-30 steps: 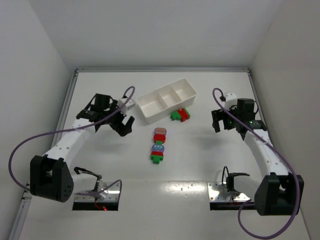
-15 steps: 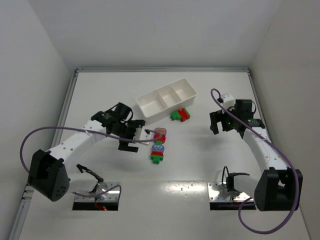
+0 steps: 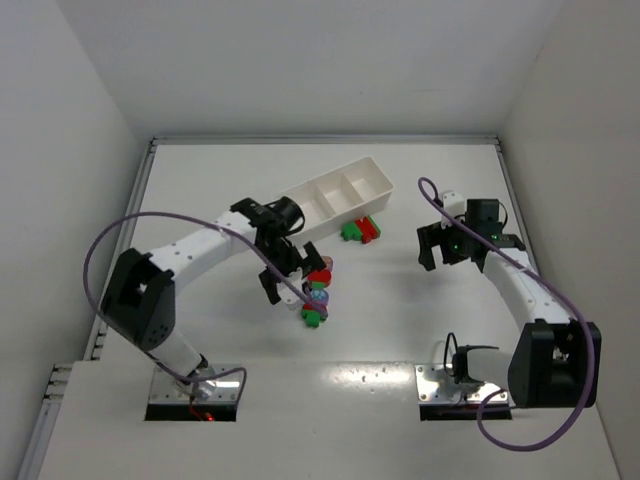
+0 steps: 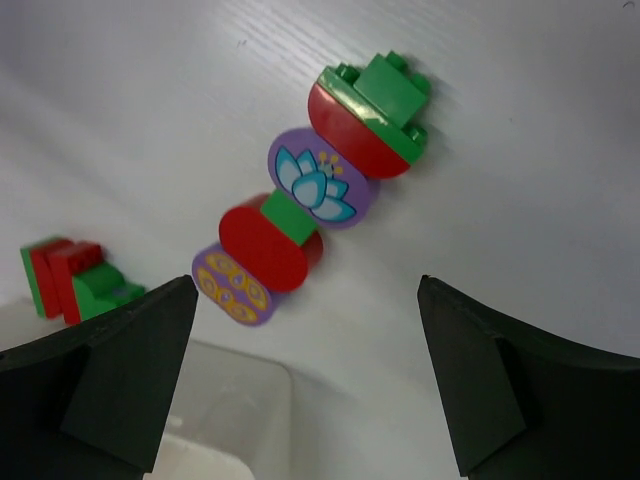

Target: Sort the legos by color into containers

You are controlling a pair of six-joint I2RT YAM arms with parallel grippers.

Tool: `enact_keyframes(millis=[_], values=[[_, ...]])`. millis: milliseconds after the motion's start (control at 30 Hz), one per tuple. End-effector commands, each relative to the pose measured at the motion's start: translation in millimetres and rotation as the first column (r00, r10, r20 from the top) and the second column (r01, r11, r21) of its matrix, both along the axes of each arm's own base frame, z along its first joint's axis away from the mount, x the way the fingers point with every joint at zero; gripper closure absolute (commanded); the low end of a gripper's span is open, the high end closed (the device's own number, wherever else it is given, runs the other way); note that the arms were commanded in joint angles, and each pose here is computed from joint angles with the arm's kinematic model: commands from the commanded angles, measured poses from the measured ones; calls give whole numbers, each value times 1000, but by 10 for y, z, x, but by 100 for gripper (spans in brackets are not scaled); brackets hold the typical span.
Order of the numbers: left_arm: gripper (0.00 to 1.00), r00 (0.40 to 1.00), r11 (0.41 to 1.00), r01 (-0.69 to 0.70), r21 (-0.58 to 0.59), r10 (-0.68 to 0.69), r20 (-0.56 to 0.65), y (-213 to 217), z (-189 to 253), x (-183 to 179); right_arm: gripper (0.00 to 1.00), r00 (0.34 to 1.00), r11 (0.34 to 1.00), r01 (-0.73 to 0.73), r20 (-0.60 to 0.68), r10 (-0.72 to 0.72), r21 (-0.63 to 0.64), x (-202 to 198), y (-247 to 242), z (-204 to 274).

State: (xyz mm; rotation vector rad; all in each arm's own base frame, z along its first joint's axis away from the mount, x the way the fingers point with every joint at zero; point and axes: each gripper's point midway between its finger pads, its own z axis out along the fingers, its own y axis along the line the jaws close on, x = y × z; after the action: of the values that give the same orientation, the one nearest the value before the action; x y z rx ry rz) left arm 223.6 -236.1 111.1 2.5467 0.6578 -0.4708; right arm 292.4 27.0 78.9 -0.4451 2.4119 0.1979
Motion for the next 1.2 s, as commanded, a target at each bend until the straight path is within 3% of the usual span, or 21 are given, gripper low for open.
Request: enact_keyframes(millis=[0,233,433,667,900,1167], values=[[0,958,960,277,-41,-279,-65,-212,-87,-288,0,999,1000,-10,34,10,1,78,21,86],[1,909,908,417,-39,-418,-17,-349,-374,-280,0,1000,1000,14,9,-14,-18,83,-49,60],[4,824,824,566,-27,-565,32,-387,-505,-176,0,1000,999,21,-11,-21,-27,61,-70,16],[3,678,674,734,-81,-723,130,-486,-588,-131,0,998,999,30,-48,-32,-42,9,-100,-81],[2,571,555,820,-138,-785,240,-657,-598,-82,0,996,999,21,-86,-25,-46,-9,-103,-190],[2,509,495,859,-133,-793,335,-776,-672,43,0,992,999,19,-127,-25,-46,-34,-102,-301]])
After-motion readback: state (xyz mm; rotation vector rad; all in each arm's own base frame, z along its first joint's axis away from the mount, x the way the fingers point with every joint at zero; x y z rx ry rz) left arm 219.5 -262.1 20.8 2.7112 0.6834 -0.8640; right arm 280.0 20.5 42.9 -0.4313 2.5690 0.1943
